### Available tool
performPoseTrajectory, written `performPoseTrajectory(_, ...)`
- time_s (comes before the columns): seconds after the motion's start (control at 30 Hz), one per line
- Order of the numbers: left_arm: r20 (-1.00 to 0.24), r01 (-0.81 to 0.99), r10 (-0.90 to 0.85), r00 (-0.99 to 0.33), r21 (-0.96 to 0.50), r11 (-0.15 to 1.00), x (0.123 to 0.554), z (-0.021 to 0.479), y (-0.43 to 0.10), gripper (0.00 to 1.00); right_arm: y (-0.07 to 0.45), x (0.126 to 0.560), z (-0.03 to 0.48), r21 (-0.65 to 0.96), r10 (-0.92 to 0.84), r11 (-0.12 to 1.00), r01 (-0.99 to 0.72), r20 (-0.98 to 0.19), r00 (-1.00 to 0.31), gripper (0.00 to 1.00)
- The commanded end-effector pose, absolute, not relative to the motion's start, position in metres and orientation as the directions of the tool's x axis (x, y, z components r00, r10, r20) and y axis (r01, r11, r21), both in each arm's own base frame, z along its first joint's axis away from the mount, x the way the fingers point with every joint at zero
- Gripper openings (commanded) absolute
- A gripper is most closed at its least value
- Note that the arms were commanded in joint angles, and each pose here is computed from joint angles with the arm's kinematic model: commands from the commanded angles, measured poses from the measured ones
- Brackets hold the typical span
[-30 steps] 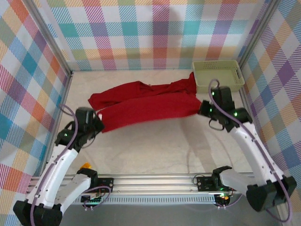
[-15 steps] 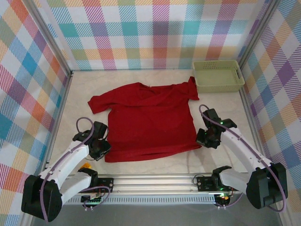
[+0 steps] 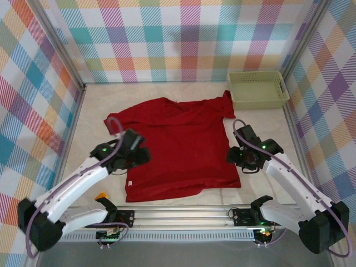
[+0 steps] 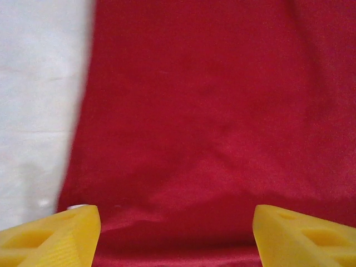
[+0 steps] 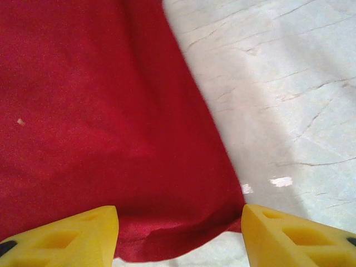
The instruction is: Fold the inside-out t-shirt
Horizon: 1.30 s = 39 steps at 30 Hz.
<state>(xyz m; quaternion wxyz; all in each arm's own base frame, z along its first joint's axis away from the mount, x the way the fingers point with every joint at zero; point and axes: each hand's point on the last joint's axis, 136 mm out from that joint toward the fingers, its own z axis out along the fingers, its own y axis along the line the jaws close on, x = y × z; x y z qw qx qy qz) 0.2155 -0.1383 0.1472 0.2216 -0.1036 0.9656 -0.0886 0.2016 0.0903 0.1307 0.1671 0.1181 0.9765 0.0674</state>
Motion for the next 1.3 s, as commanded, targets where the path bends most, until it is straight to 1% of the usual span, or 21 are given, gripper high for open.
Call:
performPoseTrajectory(0.0, -0.436, 0.076, 0.037, -0.899, -0.072, 0.994, 0.213, 0.131, -0.183, 0.75, 0.094, 0.189, 0.122, 0.154, 0.264, 0.961, 0.228, -0.280, -0.923, 0.61)
performPoseTrajectory(0.07, -0.426, 0.218, 0.181, -0.886, -0.041, 0.975, 0.203, 0.122, -0.218, 0.76, 0.099, 0.185, 0.115, 0.161, 0.266, 0.960, 0.229, -0.267, -0.926, 0.61)
performPoseTrajectory(0.17, -0.395, 0.406, 0.372, -0.840, -0.004, 0.914, 0.185, 0.106, -0.261, 0.79, 0.103, 0.182, 0.110, 0.165, 0.260, 0.961, 0.222, -0.260, -0.930, 0.61)
performPoseTrajectory(0.27, -0.337, 0.533, 0.512, -0.790, 0.036, 0.846, 0.166, 0.086, -0.286, 0.81, 0.105, 0.180, 0.106, 0.173, 0.260, 0.960, 0.221, -0.255, -0.931, 0.61)
performPoseTrajectory(0.37, -0.274, 0.604, 0.589, -0.761, 0.035, 0.796, 0.153, 0.063, -0.297, 0.82, 0.106, 0.178, 0.102, 0.184, 0.262, 0.958, 0.219, -0.250, -0.932, 0.62)
performPoseTrajectory(0.53, -0.261, 0.589, 0.594, -0.761, 0.108, 0.801, 0.160, 0.048, -0.289, 0.81, 0.107, 0.177, 0.095, 0.190, 0.271, 0.955, 0.228, -0.245, -0.931, 0.65)
performPoseTrajectory(0.57, -0.256, 0.591, 0.597, -0.760, 0.109, 0.799, 0.160, 0.046, -0.289, 0.80, 0.108, 0.177, 0.095, 0.193, 0.272, 0.954, 0.228, -0.246, -0.930, 0.65)
performPoseTrajectory(0.73, -0.227, 0.591, 0.601, -0.767, 0.116, 0.798, 0.159, 0.036, -0.289, 0.61, 0.107, 0.177, 0.094, 0.194, 0.274, 0.954, 0.229, -0.248, -0.929, 0.65)
performPoseTrajectory(0.93, -0.226, 0.587, 0.597, -0.769, 0.118, 0.801, 0.160, 0.035, -0.287, 0.35, 0.105, 0.176, 0.092, 0.189, 0.275, 0.954, 0.232, -0.251, -0.928, 0.64)
performPoseTrajectory(1.03, -0.238, 0.579, 0.592, -0.770, 0.129, 0.805, 0.163, 0.038, -0.286, 0.24, 0.105, 0.175, 0.091, 0.193, 0.276, 0.954, 0.231, -0.253, -0.927, 0.64)
performPoseTrajectory(1.1, -0.251, 0.575, 0.586, -0.770, 0.123, 0.809, 0.164, 0.040, -0.286, 0.18, 0.106, 0.175, 0.090, 0.197, 0.275, 0.954, 0.228, -0.258, -0.926, 0.64)
performPoseTrajectory(1.17, -0.263, 0.563, 0.574, -0.775, 0.123, 0.817, 0.167, 0.042, -0.284, 0.14, 0.108, 0.176, 0.090, 0.216, 0.269, 0.952, 0.215, -0.265, -0.926, 0.64)
performPoseTrajectory(1.27, -0.267, 0.544, 0.554, -0.789, 0.119, 0.831, 0.171, 0.042, -0.280, 0.04, 0.110, 0.176, 0.089, 0.236, 0.267, 0.950, 0.205, -0.274, -0.924, 0.64)
